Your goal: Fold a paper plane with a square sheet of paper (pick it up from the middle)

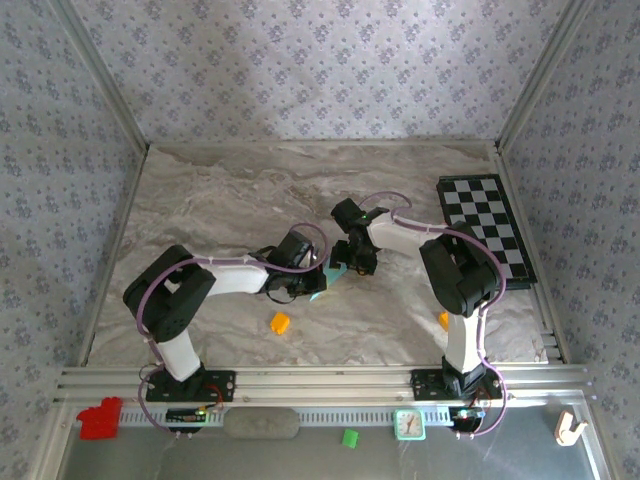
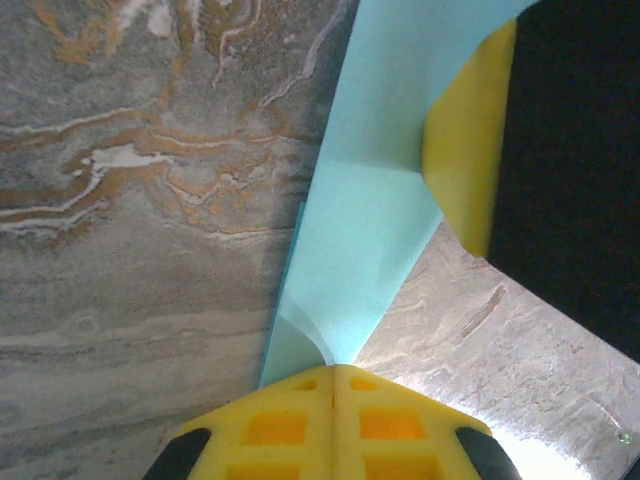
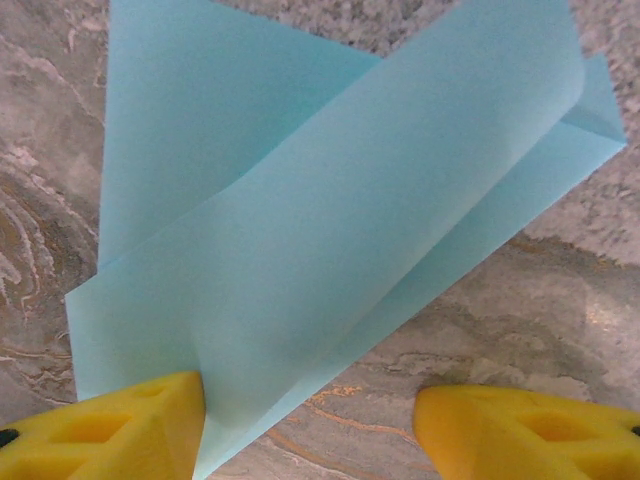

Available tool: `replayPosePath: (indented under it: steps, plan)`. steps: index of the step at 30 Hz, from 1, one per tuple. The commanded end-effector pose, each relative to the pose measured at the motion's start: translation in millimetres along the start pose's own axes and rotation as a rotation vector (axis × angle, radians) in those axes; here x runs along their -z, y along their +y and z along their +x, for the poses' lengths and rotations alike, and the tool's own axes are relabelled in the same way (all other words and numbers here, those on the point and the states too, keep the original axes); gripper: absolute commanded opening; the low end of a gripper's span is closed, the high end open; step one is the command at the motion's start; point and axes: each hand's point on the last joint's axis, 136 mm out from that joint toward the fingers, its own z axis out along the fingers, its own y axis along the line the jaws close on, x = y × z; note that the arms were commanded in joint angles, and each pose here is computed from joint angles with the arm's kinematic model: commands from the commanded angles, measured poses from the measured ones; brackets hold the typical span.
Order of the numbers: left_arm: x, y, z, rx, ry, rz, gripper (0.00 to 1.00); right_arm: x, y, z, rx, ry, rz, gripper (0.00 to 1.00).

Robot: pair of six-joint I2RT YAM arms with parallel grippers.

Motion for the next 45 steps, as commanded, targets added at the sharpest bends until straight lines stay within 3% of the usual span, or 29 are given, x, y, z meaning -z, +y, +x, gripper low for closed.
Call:
replayPosePath:
  steps: [1, 11, 16, 21, 25, 36, 45]
  plan:
    - [-5.1, 30.9, 14.9, 0.062, 0.054, -0.104, 0.03, -54.6, -35.9, 32.4, 0.011, 0.129, 0.088, 0.64]
    - [-7.6, 29.8, 16.1, 0.077, 0.073, -0.088, 0.01, 59.2, 15.8, -5.6, 0.065, -0.073, -0.26, 0.67]
    - [-8.4, 27.5, 16.1, 0.074, 0.077, -0.076, 0.0, 77.7, 34.2, -2.0, 0.11, -0.128, -0.384, 0.56]
    - [-8.5, 26.9, 15.8, 0.073, 0.077, -0.073, 0.0, 69.1, 46.9, -2.2, 0.081, -0.127, -0.414, 0.26]
    - [-8.6, 27.3, 16.4, 0.076, 0.077, -0.072, 0.0, 61.3, 53.7, -8.0, 0.037, -0.136, -0.42, 0.16]
    - [-8.6, 25.6, 16.0, 0.07, 0.078, -0.066, 0.0, 35.6, 55.4, -9.2, 0.01, -0.106, -0.342, 0.13]
    - [-7.8, 25.2, 15.5, 0.072, 0.076, -0.065, 0.01, 24.0, 34.4, -3.3, -0.01, -0.079, -0.242, 0.13]
